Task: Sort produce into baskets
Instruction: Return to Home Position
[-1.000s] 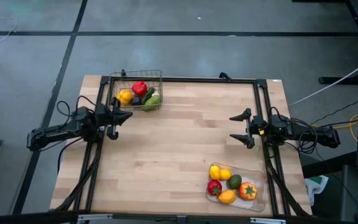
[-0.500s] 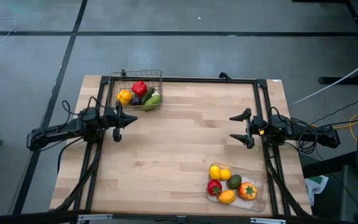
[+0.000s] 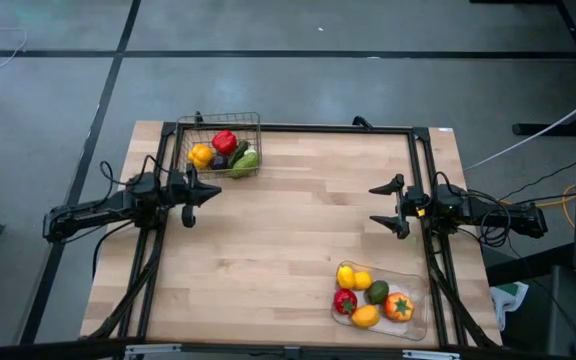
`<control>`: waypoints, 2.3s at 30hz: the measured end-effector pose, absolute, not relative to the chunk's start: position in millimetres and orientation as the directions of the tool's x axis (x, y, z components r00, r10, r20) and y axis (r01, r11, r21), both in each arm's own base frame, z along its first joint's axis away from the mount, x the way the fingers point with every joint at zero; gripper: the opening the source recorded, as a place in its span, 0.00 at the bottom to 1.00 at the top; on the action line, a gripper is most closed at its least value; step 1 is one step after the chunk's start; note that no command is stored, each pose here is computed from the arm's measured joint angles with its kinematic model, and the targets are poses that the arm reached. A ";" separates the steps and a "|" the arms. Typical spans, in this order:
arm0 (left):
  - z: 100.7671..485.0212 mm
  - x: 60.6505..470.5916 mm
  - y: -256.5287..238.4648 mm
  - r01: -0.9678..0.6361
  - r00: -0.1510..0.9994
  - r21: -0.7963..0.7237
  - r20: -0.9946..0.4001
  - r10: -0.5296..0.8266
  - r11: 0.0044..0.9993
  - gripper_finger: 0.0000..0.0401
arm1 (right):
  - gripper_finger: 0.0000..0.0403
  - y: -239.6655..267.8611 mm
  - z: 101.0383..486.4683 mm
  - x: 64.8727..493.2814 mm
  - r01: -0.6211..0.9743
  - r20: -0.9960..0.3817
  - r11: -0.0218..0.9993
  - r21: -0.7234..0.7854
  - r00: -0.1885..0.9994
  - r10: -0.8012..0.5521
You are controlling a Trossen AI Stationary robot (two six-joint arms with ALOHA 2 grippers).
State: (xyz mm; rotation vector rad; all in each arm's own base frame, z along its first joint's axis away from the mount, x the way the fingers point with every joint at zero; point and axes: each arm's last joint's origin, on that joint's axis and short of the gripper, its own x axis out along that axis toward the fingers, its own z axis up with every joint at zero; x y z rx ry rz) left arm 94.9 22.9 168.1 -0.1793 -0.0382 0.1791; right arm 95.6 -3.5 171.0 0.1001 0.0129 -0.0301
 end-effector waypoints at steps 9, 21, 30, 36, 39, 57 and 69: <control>168.0 94.9 22.9 -0.174 0.983 -0.182 0.021 0.181 0.968 0.05 | 0.99 -3.5 171.0 95.6 0.030 -0.014 0.995 0.100 0.999 -0.029; 168.0 94.9 22.9 -0.174 0.983 -0.181 0.021 0.181 0.968 0.05 | 0.99 -3.5 170.9 95.6 0.031 -0.014 0.995 0.100 0.999 -0.029; 168.0 94.9 22.9 -0.174 0.983 -0.181 0.021 0.181 0.968 0.05 | 0.99 -3.5 170.9 95.6 0.031 -0.015 0.995 0.100 0.999 -0.029; 168.0 94.9 22.9 -0.174 0.983 -0.181 0.021 0.181 0.968 0.05 | 0.99 -3.5 171.0 95.6 0.031 -0.014 0.995 0.099 0.999 -0.029; 168.0 94.9 22.9 -0.174 0.983 -0.181 0.021 0.181 0.968 0.05 | 0.99 -3.5 171.0 95.6 0.031 -0.014 0.995 0.100 0.999 -0.029; 168.0 94.9 22.9 -0.174 0.983 -0.181 0.021 0.181 0.968 0.05 | 0.99 -3.5 171.0 95.6 0.031 -0.014 0.995 0.100 0.999 -0.030; 168.0 94.9 22.9 -0.174 0.983 -0.181 0.021 0.181 0.968 0.05 | 0.99 -3.5 171.0 95.6 0.030 -0.014 0.995 0.099 0.999 -0.029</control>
